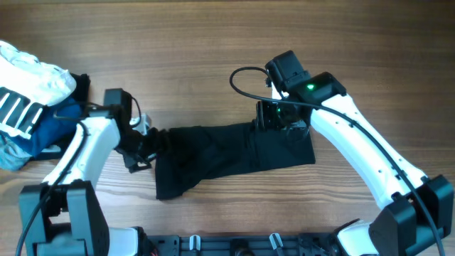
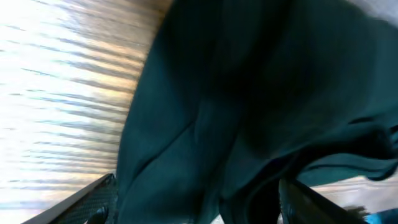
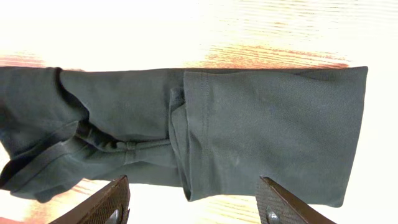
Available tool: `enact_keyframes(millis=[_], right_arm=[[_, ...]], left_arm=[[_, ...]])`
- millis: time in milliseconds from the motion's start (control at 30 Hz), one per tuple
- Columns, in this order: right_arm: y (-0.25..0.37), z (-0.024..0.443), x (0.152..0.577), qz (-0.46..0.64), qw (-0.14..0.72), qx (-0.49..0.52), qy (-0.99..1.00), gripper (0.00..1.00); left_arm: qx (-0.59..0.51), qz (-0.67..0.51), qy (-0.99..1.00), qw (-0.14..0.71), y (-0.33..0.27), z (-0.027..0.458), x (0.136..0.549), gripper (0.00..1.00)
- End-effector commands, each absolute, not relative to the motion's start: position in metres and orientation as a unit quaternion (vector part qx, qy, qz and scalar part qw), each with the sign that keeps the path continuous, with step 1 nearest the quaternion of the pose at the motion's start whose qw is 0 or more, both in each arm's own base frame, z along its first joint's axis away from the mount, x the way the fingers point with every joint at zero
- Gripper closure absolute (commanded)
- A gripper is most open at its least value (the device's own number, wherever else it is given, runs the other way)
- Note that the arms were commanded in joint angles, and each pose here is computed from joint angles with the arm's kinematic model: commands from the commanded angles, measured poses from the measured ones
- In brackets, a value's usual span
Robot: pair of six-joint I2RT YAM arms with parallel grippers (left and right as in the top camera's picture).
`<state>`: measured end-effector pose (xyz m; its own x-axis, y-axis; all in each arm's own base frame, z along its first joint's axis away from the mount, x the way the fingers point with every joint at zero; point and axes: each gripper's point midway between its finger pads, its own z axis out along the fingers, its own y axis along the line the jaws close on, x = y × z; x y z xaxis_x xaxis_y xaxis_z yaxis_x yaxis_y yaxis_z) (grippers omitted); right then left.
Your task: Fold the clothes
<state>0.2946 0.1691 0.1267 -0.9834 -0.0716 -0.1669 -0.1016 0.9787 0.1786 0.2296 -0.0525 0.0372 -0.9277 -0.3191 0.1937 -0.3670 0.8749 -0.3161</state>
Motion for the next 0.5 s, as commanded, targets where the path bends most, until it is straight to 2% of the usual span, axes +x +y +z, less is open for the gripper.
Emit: enact_keyframes(millis=[0,233,300,333,400,467], right_arm=[[0.165,0.128,0.294,0.081,0.078,-0.043,0.993,0.36],[0.161,0.126,0.287,0.074,0.063,-0.041,0.994,0.39],[0.161,0.126,0.286,0.074,0.062,-0.042,0.994,0.39],[0.161,0.126,0.286,0.074,0.062,-0.042,0.995,0.39],[0.161,0.126,0.286,0.073,0.061,-0.042,0.995,0.39],[0.160,0.126,0.286,0.070,0.063,-0.041,0.995,0.39]], left_arm=[[0.160,0.186,-0.967,0.067,-0.069,0.023,0.221,0.17],[0.145,0.182,-0.968,0.095,-0.097,-0.014,0.210,0.16],[0.142,0.186,-0.967,0.099,-0.101,-0.016,0.210,0.33],[0.142,0.187,-0.967,0.097,-0.101,-0.016,0.211,0.55],[0.145,0.189,-0.967,0.087,-0.099,-0.014,0.217,0.87],[0.154,0.193,-0.966,0.075,-0.095,-0.009,0.228,0.96]])
